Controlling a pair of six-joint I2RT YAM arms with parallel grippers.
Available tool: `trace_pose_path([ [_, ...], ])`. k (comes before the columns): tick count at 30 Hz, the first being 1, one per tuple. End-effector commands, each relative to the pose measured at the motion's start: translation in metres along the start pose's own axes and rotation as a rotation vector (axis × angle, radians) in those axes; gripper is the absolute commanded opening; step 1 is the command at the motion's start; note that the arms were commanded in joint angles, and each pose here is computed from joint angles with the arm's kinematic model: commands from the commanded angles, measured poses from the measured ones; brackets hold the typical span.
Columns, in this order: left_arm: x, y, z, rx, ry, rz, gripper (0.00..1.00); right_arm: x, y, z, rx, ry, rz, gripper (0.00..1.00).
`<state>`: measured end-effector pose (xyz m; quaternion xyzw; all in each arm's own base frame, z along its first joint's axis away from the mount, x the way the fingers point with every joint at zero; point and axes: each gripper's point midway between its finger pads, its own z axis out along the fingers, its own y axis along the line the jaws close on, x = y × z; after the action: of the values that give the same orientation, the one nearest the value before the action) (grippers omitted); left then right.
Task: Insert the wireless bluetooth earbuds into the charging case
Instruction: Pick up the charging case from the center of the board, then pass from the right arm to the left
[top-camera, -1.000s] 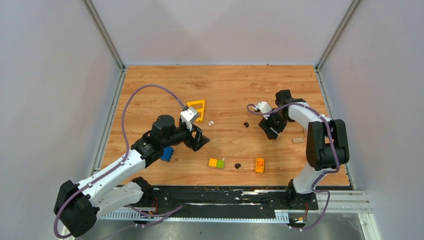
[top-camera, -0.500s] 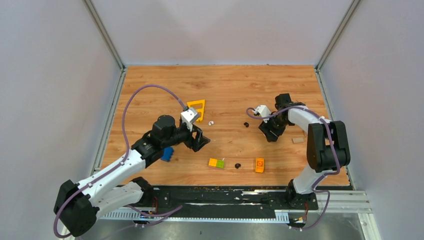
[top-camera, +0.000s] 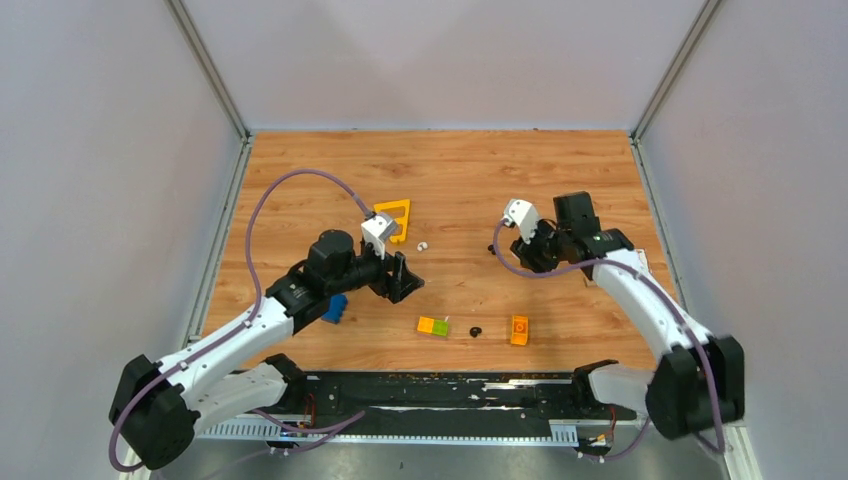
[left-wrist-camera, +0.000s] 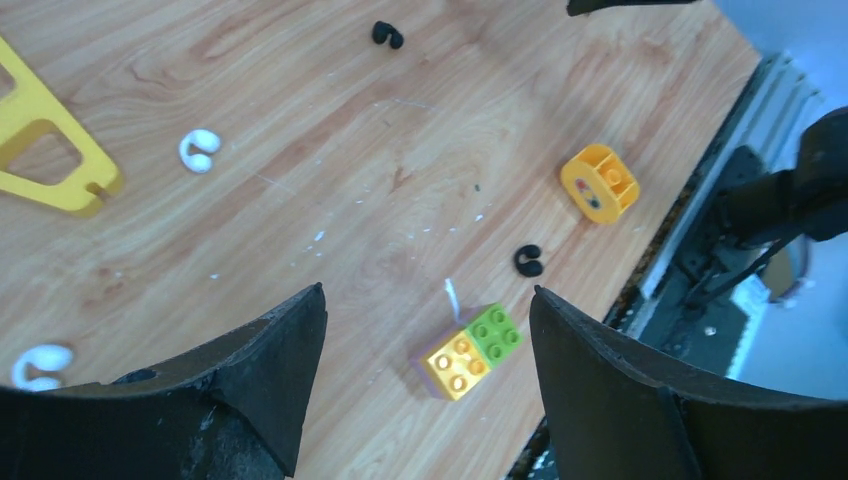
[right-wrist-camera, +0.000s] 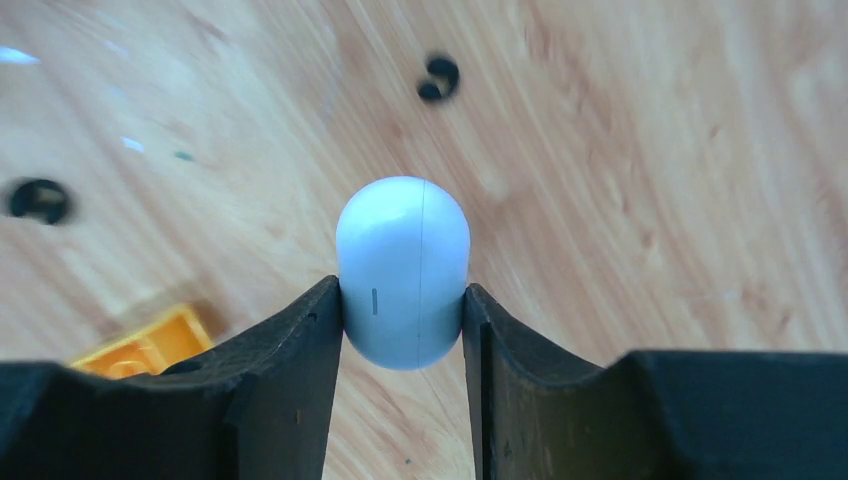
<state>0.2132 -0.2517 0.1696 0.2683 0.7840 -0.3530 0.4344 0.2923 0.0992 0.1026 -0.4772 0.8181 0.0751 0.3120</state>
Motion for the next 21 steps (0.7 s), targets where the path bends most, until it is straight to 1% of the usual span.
trace_pose_path([
  [1, -0.040, -0.034, -0.006, 0.096, -0.140, -0.218, 0.81, -0.054, 0.042, -0.050, -0.079, -0.254, -0.014, 0.28],
  [3, -0.048, -0.048, -0.005, 0.145, -0.176, -0.297, 0.80, -0.061, 0.066, -0.062, -0.183, -0.297, 0.020, 0.28],
  [6, -0.053, -0.066, 0.003, 0.183, -0.146, -0.370, 0.78, -0.065, 0.090, -0.073, -0.273, -0.347, 0.029, 0.29],
  [8, -0.054, -0.077, 0.014, 0.210, -0.117, -0.380, 0.76, -0.065, 0.098, -0.077, -0.300, -0.364, 0.020, 0.29],
  [15, -0.059, -0.107, 0.059, 0.244, -0.002, -0.394, 0.74, -0.069, 0.110, -0.088, -0.332, -0.398, -0.020, 0.30],
  [19, -0.073, -0.135, 0.080, 0.326, -0.021, -0.420, 0.72, -0.069, 0.109, -0.088, -0.320, -0.395, -0.031, 0.31],
  [20, -0.082, -0.142, 0.085, 0.343, -0.025, -0.428, 0.71, -0.069, 0.108, -0.088, -0.313, -0.391, -0.032, 0.31],
  [21, -0.081, -0.146, 0.092, 0.345, -0.002, -0.436, 0.69, -0.069, 0.107, -0.088, -0.308, -0.387, -0.032, 0.31],
])
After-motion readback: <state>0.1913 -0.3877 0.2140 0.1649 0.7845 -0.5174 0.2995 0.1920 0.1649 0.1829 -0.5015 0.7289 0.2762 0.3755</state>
